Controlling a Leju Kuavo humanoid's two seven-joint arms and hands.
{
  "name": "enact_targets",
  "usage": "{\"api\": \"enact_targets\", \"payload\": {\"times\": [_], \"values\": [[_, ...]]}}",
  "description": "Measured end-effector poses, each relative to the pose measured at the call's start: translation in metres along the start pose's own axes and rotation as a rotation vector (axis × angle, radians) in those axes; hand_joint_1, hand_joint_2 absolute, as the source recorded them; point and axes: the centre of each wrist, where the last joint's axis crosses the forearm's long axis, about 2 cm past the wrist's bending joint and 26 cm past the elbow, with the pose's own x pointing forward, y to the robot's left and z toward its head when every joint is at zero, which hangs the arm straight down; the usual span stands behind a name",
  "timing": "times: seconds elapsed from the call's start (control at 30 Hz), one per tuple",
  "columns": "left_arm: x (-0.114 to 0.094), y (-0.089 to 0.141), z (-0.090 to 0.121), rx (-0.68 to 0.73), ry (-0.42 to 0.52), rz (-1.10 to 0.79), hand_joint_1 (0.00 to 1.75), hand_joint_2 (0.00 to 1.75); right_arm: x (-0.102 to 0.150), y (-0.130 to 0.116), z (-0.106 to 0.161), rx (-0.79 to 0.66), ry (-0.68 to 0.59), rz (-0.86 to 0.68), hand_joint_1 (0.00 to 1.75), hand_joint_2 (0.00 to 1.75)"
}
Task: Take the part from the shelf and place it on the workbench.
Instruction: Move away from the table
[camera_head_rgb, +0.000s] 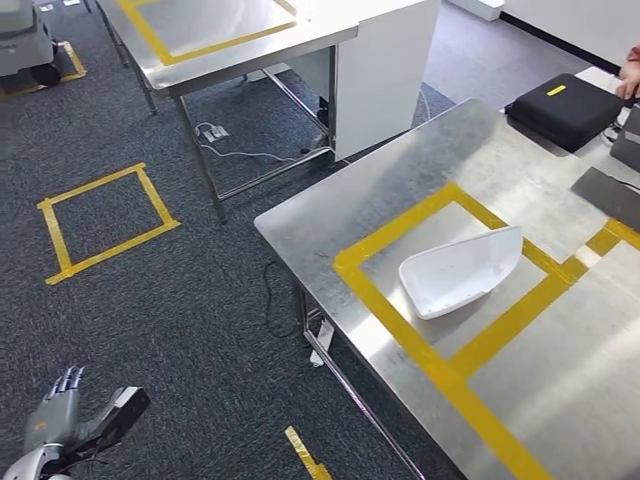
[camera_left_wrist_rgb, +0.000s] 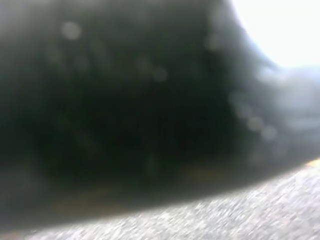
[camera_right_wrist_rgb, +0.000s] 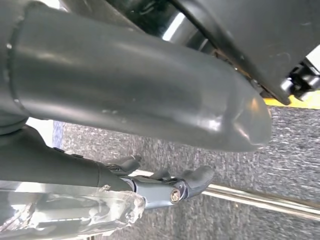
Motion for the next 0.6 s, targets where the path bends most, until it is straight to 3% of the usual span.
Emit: {"api": "enact_targets", "payload": {"times": [0.2, 0.6], "values": [[-0.007, -0.013, 0.006, -0.061, 0.057, 0.008, 0.0, 0.0, -0.002, -0.001, 0.0, -0.004, 0.004, -0.007, 0.0, 0.0], [-0.052, -0.087, 0.05, -0.378, 0.318, 0.081, 0.0, 0.0, 0.001, -0.008, -0.002, -0.011, 0.013, -0.024, 0.0, 0.0]]}}
